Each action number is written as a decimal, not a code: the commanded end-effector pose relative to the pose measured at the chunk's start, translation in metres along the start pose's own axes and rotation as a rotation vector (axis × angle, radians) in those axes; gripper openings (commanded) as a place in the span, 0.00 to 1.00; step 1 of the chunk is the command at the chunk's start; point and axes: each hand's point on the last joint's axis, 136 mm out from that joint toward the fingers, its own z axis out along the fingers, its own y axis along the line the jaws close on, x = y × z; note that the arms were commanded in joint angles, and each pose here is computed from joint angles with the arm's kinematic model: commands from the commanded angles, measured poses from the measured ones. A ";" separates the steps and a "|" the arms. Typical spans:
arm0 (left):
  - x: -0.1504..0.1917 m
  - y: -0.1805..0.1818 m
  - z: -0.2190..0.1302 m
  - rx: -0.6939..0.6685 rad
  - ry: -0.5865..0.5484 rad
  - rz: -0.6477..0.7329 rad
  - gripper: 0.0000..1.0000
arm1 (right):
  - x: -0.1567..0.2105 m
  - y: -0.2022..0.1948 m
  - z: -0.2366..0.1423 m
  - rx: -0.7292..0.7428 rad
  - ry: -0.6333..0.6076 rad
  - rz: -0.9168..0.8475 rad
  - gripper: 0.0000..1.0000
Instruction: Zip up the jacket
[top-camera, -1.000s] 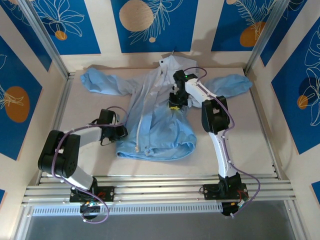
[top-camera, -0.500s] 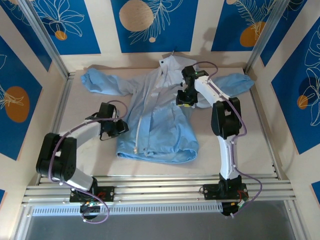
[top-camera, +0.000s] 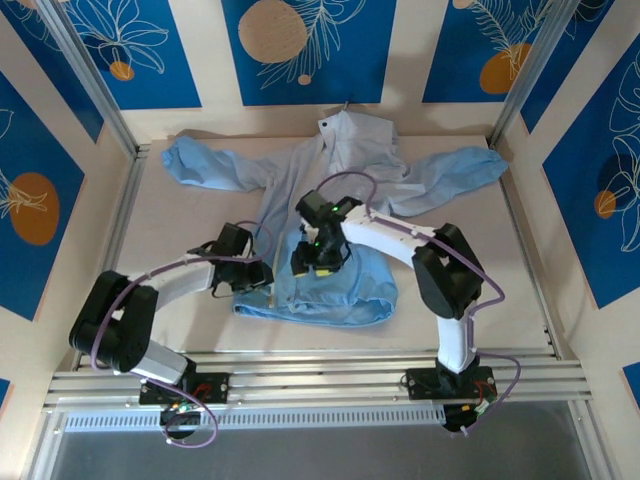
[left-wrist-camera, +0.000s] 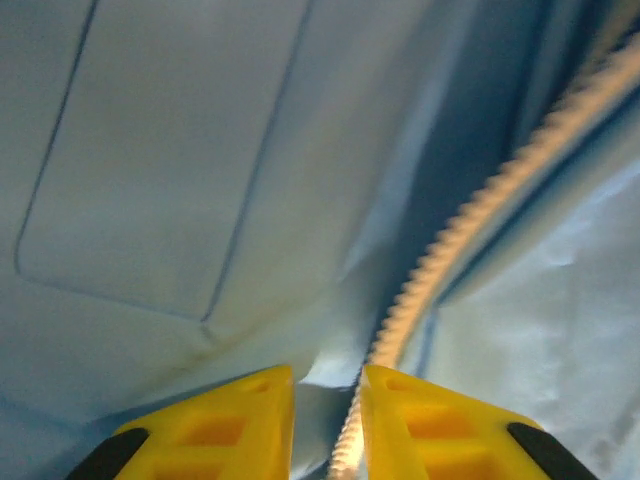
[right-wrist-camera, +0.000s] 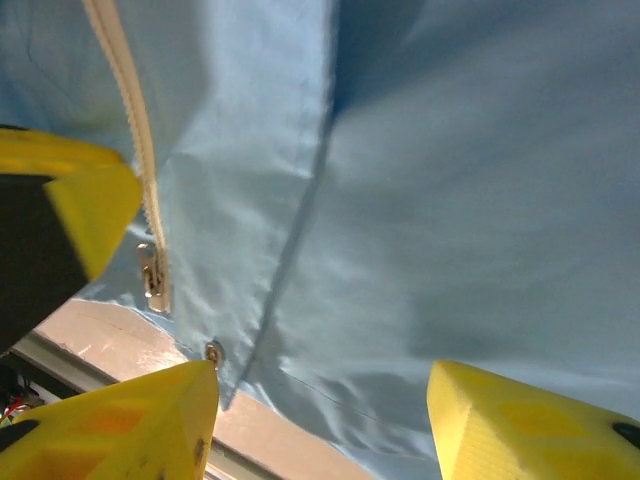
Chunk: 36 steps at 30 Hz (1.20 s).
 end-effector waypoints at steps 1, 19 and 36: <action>0.001 -0.005 0.005 0.047 -0.014 -0.051 0.15 | -0.006 0.020 0.015 -0.038 0.004 0.051 0.59; 0.007 0.025 0.016 -0.031 0.009 -0.072 0.18 | -0.006 -0.072 0.020 0.160 0.037 0.141 0.22; -0.015 0.039 -0.010 -0.096 -0.049 -0.048 0.19 | 0.022 -0.133 -0.004 0.300 0.046 0.185 0.27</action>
